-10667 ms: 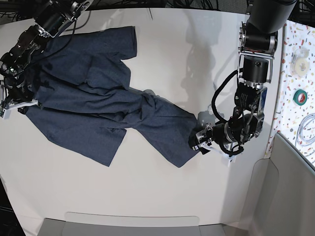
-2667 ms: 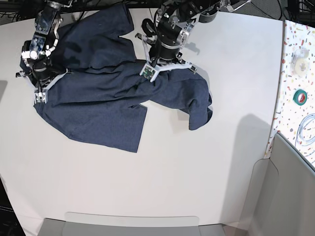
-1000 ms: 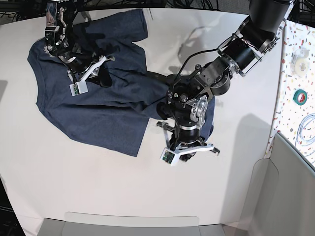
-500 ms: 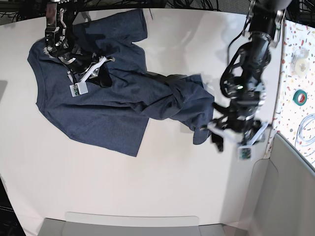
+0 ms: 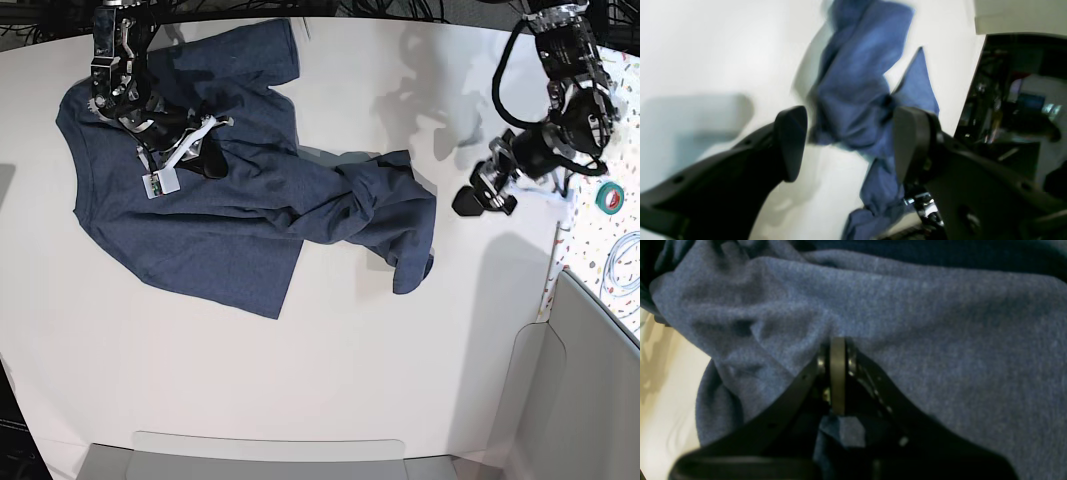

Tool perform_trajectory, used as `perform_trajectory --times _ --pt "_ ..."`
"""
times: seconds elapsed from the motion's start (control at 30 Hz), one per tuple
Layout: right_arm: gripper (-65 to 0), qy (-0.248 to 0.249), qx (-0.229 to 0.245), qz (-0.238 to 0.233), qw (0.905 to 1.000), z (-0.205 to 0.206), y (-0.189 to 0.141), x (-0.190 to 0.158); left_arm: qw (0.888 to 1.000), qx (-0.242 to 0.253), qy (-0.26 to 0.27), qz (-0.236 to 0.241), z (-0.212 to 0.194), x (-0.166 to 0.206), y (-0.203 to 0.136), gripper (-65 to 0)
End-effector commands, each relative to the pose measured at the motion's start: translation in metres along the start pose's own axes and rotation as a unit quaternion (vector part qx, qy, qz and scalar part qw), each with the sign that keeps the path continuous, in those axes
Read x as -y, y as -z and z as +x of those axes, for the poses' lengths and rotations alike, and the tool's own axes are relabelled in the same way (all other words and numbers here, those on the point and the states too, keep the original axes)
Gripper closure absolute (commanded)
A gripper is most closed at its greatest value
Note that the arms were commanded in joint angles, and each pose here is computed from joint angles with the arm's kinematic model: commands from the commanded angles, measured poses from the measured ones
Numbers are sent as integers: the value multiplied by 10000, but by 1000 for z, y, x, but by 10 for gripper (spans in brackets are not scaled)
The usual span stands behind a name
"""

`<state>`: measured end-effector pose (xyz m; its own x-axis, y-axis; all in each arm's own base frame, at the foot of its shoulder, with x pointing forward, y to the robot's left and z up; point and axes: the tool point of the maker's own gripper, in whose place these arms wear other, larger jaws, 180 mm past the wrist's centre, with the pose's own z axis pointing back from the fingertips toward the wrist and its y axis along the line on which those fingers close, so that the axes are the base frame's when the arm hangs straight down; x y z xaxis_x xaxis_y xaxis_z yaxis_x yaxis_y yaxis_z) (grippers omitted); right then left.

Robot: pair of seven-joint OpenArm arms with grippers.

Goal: Layout the t-shirt on the table in an organized manner, then fold the t-shirt properly

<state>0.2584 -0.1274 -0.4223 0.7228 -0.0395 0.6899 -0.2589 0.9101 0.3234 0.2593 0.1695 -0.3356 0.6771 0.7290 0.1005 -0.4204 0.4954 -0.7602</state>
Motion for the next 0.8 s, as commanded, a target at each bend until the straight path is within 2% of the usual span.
perform_trajectory --times 0.0,0.13,0.27,0.6,0.77 --pt "0 -240 -1751 -864 9805 -76 -15 37 9991 -245 -327 -119 -10 0 1 -374" --pt "0 -253 -1732 -870 9807 -74 -14 38 9973 -361 -609 195 -27 -24 12 -348" --pt "0 -248 -1719 -871 9809 -73 -14 38 9967 -555 -414 435 -44 -29 24 -347" --pt "0 -361 -1543 -896 9833 -60 -18 36 9934 -402 246 1047 -62 -45 48 -347" --pt "0 -370 -1537 -911 9832 -58 -18 38 9905 -538 -112 1257 -67 -66 61 -306"
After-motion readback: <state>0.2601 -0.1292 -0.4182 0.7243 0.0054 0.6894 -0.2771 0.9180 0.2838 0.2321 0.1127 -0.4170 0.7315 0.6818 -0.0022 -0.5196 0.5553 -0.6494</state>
